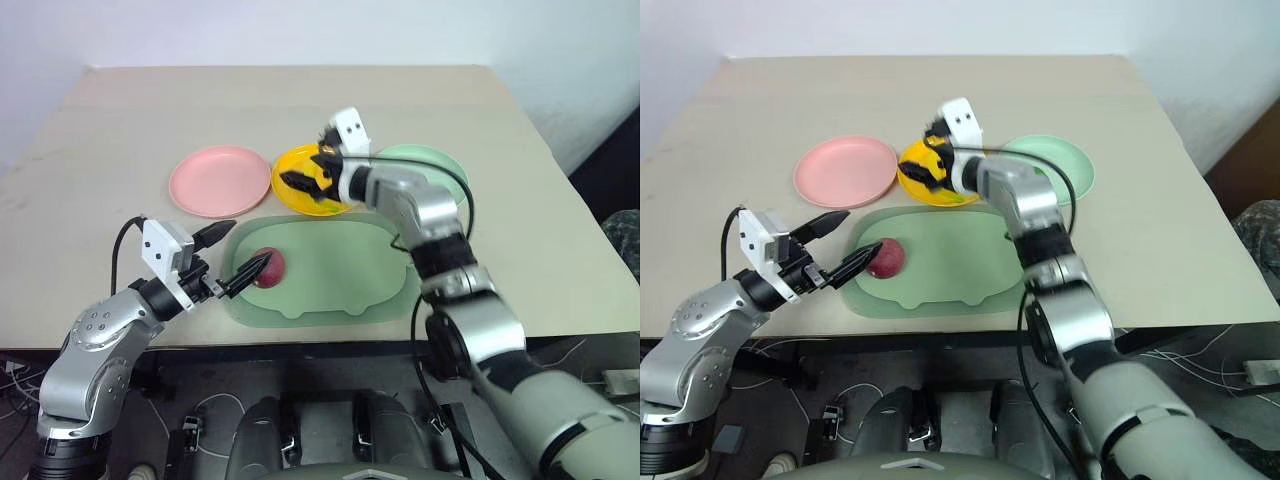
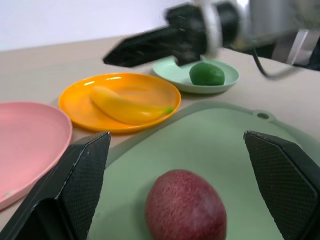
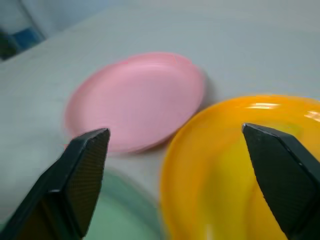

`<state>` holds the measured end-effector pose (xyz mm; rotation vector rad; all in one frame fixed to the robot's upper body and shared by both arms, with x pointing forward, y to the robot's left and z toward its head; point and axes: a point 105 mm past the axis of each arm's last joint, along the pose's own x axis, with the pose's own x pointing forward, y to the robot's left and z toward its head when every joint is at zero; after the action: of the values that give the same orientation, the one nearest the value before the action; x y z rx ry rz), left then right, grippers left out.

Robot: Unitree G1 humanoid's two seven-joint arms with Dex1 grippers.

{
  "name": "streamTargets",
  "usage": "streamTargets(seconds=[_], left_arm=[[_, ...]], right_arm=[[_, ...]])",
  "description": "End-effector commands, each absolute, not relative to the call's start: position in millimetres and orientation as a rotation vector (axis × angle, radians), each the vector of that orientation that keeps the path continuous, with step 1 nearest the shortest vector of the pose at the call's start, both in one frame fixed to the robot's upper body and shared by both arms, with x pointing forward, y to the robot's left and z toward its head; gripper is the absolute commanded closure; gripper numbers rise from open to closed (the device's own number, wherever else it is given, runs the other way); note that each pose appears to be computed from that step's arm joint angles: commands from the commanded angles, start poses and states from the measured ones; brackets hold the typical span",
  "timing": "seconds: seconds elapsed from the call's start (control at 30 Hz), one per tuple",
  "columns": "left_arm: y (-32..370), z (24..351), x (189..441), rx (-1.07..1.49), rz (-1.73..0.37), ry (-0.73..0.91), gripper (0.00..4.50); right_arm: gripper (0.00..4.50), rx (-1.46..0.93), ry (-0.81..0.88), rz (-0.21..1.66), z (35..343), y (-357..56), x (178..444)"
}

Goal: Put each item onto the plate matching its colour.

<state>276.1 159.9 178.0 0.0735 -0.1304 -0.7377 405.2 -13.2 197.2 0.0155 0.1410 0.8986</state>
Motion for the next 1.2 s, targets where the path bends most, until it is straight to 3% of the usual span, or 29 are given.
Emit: streamTargets(seconds=[0.03, 0.17, 0.3, 0.63, 1.2], left_arm=[[146, 189, 275, 0.080, -0.767, -0.156, 0.00], [142, 185, 278, 0.070, -0.776, -0.128, 0.00], [142, 176, 280, 0.060, -0.780, -0.096, 0.00], [142, 152, 292, 0.099, -0.757, -0.049, 0.00], [139, 110, 313, 0.148, -0.787, 0.032, 0.00]], right_arm=[[0.02, 0.030, 0.023, 0.962, 223, -24, 368], [0.02, 0.059, 0.050, 0.979, 205, -39, 335], [0.02, 0.071, 0.087, 0.945, 194, -51, 320], [0.02, 0.060, 0.123, 0.794, 188, -93, 323], [0.02, 0.066, 0.133, 0.647, 188, -124, 334]])
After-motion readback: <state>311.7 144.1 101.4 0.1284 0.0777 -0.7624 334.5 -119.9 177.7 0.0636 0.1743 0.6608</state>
